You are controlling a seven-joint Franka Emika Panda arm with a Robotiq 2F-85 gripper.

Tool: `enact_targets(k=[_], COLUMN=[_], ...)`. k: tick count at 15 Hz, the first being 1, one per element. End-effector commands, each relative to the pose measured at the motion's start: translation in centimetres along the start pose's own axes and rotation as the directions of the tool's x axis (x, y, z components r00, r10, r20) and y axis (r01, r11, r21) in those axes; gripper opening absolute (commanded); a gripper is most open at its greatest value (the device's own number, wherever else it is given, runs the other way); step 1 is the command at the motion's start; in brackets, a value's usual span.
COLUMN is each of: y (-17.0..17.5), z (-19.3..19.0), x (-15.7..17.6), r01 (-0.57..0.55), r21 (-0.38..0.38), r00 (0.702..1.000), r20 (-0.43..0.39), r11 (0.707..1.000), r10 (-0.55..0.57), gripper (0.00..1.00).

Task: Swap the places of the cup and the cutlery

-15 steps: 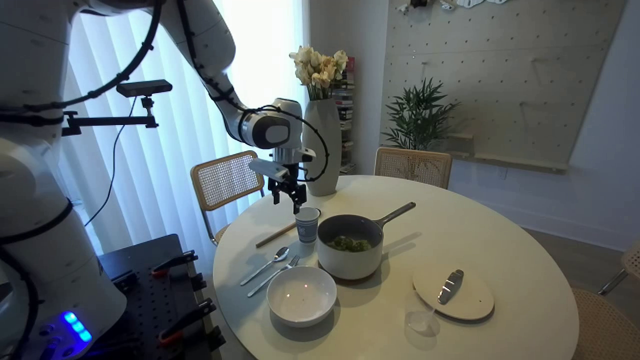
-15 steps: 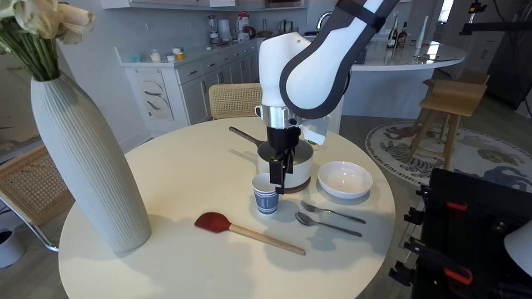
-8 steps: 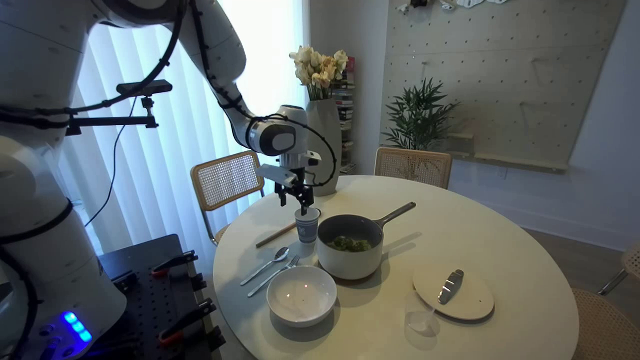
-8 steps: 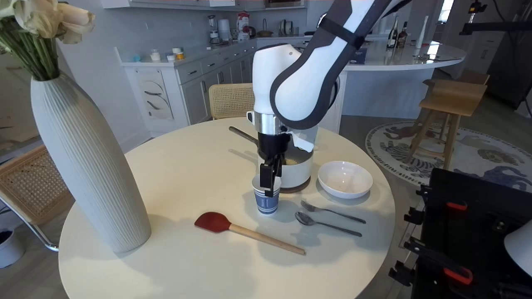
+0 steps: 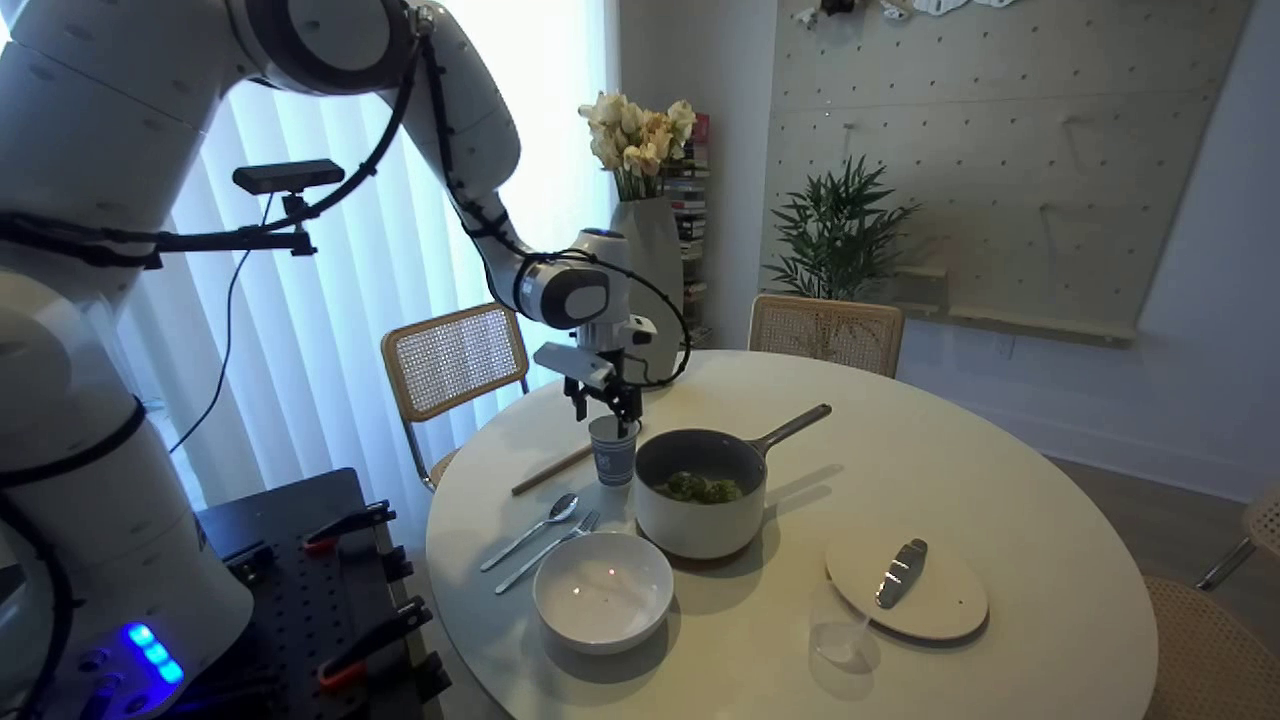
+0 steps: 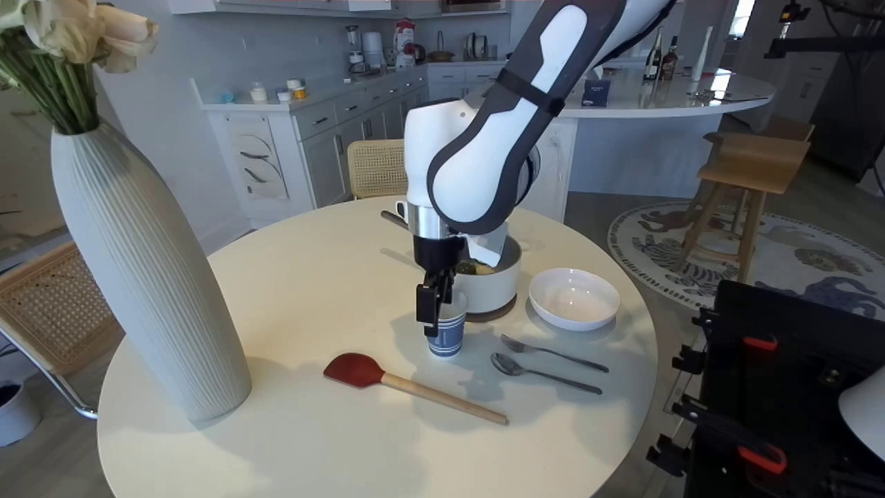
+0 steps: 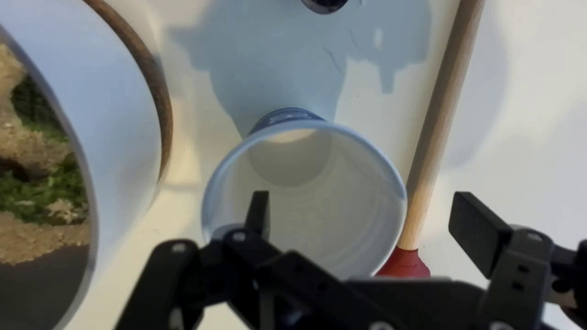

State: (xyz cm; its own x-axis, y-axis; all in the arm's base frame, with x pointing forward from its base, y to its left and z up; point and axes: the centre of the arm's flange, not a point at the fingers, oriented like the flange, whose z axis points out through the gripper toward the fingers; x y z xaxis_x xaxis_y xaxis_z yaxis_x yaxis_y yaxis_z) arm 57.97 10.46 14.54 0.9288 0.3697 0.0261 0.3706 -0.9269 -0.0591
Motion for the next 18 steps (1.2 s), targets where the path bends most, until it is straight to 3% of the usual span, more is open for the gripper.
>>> enact_targets(k=[1, 13, 14, 15, 17, 18], y=[-0.1, -2.8, -3.0, -3.0, -3.2, -3.2], z=[0.5, 0.2, 0.2, 0.2, 0.2, 0.2], x=[1.6, 2.1, 2.2, 2.2, 2.3, 2.3], r01=[0.024, 0.067, 0.068, 0.069, 0.07, 0.07], r21=[0.006, -0.019, -0.022, -0.022, -0.026, -0.028], r00=[1.0, 0.998, 0.998, 0.998, 0.997, 0.997], r20=[-0.02, -0.016, -0.015, -0.014, -0.013, -0.013], r11=[1.0, 0.998, 0.997, 0.997, 0.997, 0.997], r10=[-0.024, -0.067, -0.068, -0.069, -0.07, -0.07], gripper=[1.0, 1.0, 0.95, 0.72, 0.69, 0.61])
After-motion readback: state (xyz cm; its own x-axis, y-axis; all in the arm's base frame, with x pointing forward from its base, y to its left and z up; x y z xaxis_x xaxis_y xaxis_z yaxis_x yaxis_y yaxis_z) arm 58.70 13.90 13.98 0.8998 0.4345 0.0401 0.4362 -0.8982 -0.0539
